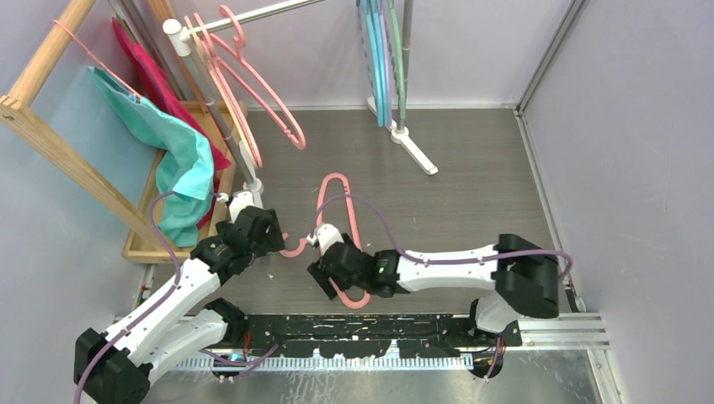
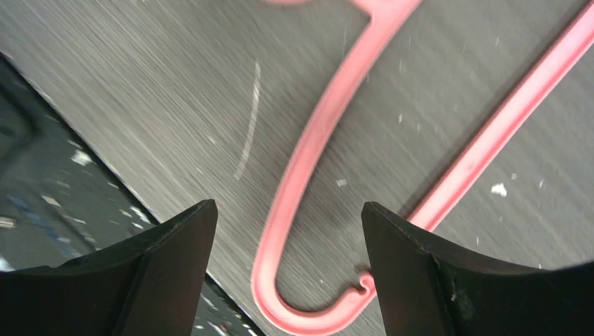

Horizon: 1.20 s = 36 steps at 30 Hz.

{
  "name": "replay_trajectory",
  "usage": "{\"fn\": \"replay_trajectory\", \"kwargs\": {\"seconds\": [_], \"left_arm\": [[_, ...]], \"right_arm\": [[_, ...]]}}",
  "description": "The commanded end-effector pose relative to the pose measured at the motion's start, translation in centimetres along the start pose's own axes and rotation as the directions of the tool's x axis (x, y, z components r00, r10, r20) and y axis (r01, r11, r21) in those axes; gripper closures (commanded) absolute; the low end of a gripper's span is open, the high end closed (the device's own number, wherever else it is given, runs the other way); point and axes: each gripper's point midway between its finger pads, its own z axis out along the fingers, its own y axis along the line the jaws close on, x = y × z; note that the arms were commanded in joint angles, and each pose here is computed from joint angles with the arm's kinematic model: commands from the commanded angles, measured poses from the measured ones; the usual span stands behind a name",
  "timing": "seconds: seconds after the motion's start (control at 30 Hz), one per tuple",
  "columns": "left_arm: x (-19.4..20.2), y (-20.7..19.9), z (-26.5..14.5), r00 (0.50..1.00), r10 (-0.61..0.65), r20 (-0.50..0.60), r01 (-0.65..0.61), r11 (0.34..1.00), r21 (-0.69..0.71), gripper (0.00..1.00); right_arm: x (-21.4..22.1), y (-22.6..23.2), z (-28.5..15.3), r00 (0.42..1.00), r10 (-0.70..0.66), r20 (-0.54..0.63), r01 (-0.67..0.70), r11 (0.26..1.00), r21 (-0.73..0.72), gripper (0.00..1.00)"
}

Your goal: Organize the hangers

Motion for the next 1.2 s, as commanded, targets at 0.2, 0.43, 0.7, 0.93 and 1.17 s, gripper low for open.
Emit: {"fn": "replay_trajectory", "kwargs": {"seconds": [0.2, 0.43, 0.7, 0.93, 1.17], "left_arm": [[-1.8, -0.9, -0.6, 0.997, -0.047, 0.062, 0.044, 0.998, 0.039, 0.02], [-1.6, -0.9, -0.4, 0.998, -0.04, 0.058, 0.037, 0.998, 0.04, 0.02], [-1.4, -0.6, -0.6, 0.998, -0.037, 0.058, 0.035, 0.999, 0.038, 0.02], [-1.5, -0.1, -1.1, 0.996, -0.046, 0.075, 0.043, 0.998, 0.04, 0.02], [-1.7, 0.0, -1.4, 0.996, -0.045, 0.075, 0.042, 0.999, 0.035, 0.02]], "right_arm": [[1.9, -1.0, 2.2, 0.999, -0.044, -0.03, 0.048, 0.986, 0.157, 0.19], [4.2, 0.0, 3.7, 0.994, -0.039, -0.099, 0.052, 0.989, 0.14, 0.2], [6.4, 0.0, 4.3, 0.99, 0.011, -0.139, 0.01, 0.989, 0.15, 0.46], [8.9, -1.0, 4.2, 0.984, 0.084, -0.158, -0.058, 0.985, 0.162, 0.75], [5.2, -2.8, 1.4, 0.979, 0.2, -0.032, -0.196, 0.974, 0.111, 0.99]]}}
